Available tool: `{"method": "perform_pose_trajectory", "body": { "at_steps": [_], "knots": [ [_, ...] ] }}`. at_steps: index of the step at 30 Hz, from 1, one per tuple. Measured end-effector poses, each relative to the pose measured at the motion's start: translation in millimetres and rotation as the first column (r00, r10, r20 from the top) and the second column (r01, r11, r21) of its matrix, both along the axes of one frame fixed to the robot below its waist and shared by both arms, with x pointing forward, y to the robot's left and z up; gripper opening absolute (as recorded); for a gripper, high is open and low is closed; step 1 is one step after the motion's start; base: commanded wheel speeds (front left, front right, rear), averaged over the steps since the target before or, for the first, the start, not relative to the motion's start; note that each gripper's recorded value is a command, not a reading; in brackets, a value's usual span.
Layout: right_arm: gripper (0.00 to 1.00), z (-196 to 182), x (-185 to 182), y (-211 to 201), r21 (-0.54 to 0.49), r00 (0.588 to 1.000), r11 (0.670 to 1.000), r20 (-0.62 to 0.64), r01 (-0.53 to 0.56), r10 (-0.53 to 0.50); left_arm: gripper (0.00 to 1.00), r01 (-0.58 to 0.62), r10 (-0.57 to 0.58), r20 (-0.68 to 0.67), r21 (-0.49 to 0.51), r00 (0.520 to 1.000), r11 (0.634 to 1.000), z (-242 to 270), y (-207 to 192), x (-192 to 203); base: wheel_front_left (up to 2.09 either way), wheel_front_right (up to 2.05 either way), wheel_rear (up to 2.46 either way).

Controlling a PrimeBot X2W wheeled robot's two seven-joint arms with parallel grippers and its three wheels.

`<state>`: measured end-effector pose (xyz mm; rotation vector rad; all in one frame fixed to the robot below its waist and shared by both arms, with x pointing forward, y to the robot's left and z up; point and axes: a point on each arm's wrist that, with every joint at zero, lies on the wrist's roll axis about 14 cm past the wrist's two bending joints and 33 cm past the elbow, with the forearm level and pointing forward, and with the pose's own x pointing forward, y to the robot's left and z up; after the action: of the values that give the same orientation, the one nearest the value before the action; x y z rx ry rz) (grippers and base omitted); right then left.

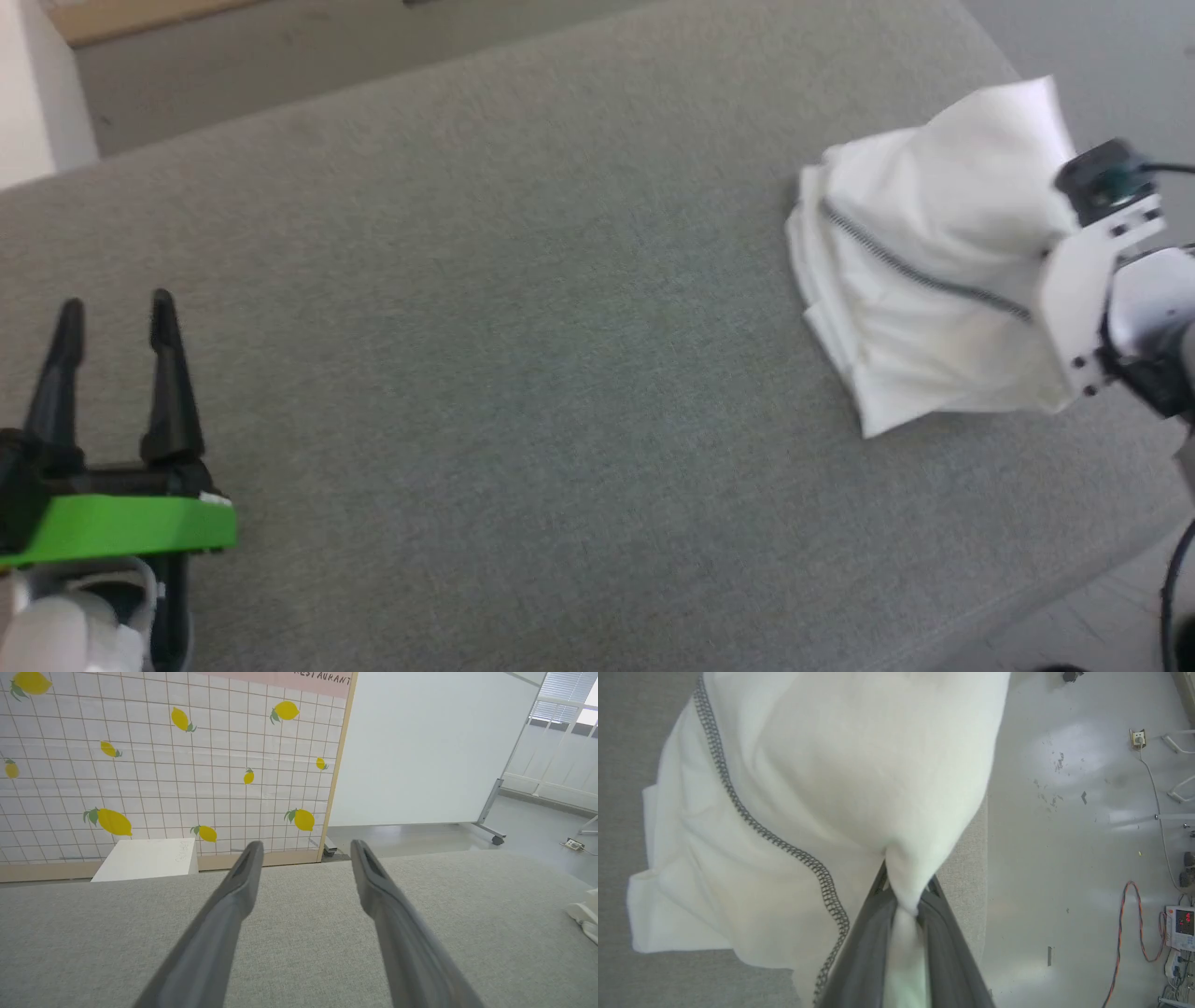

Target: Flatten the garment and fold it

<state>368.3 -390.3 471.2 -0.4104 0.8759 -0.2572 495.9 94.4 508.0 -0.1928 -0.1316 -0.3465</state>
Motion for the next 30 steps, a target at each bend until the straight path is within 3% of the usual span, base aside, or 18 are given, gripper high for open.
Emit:
{"method": "perform_pose_trajectory", "body": {
  "at_steps": [7, 19, 20, 21, 26, 30],
  "knots": [
    [0.0, -5, -5, -62, -0.088, 0.987, 0.983, -0.006, 0.162, -0.164, 1.0, 0.022, -0.02, -0.071, 0.037, 0.997, 0.999, -37, 0, 23, 0.0, 0.0, 0.0],
    [0.0, -26, 27, -99, -0.159, 0.967, 0.954, 0.031, 0.256, -0.254, 1.0, -0.006, 0.022, -0.182, 0.092, 0.983, 0.996, -92, 25, 32, 0.0, 0.0, 0.0],
    [0.3, -27, 30, -100, -0.157, 0.964, 0.951, 0.041, 0.266, -0.263, 1.0, -0.012, 0.03, -0.185, 0.096, 0.982, 0.995, -93, 28, 32, 0.0, 0.0, 0.0],
    [0.99, -29, 31, -102, -0.157, 0.96, 0.947, 0.044, 0.279, -0.275, 1.0, -0.019, 0.038, -0.187, 0.101, 0.982, 0.995, -94, 31, 32, 0.0, 0.0, 0.0],
    [1.0, -35, 32, -103, -0.155, 0.952, 0.939, 0.049, 0.306, -0.303, 1.0, -0.046, 0.068, -0.198, 0.114, 0.978, 0.992, -95, 43, 27, 0.0, 0.0, 0.0],
    [1.0, -11, 42, -104, -0.114, 0.936, 0.941, 0.192, 0.319, -0.294, 1.0, -0.068, 0.085, -0.19, 0.096, 0.978, 0.993, -89, 46, 20, 0.0, 0.0, 0.0]
  ]
}}
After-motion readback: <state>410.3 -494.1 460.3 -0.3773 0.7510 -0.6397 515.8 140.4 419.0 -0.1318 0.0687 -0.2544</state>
